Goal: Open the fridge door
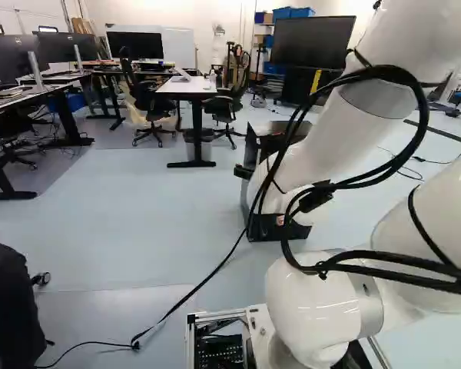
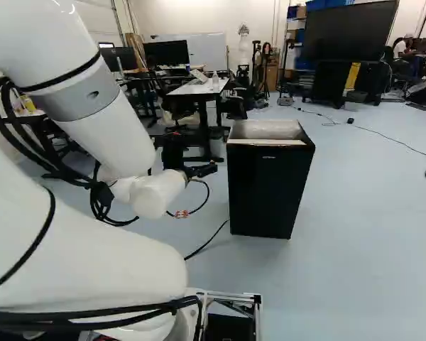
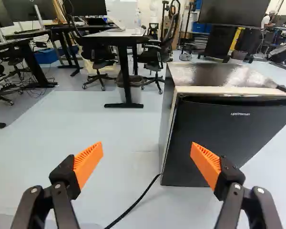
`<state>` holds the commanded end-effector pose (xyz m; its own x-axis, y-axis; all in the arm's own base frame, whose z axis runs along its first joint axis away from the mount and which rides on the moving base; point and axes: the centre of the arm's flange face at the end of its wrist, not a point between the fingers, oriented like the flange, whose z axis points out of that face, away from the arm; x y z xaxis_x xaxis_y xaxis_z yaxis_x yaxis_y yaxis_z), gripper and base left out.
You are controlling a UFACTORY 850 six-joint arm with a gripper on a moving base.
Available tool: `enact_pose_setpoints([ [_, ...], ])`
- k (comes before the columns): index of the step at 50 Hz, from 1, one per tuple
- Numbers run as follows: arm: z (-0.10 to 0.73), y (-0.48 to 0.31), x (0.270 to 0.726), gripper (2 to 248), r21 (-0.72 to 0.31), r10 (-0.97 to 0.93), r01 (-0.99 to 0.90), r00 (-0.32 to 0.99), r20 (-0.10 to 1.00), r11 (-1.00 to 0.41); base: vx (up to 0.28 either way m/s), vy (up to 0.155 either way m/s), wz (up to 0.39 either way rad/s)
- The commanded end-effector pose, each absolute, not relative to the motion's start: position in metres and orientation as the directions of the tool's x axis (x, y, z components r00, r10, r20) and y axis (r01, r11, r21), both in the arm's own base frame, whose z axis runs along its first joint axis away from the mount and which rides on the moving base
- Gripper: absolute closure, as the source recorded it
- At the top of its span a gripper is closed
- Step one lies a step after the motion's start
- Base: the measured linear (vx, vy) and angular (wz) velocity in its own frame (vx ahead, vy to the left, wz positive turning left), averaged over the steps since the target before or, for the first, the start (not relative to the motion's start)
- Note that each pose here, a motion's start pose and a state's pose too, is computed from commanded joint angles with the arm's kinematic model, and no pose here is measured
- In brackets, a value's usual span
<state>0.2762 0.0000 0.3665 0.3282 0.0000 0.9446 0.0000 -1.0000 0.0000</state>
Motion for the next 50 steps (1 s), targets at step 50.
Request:
enact_pose_setpoints([
  [50, 0.372, 0.022, 0.341, 3, -0.029, -0.027, 0.001, 0.345, 0.938, -1.0, 0.0, 0.0, 0.0],
])
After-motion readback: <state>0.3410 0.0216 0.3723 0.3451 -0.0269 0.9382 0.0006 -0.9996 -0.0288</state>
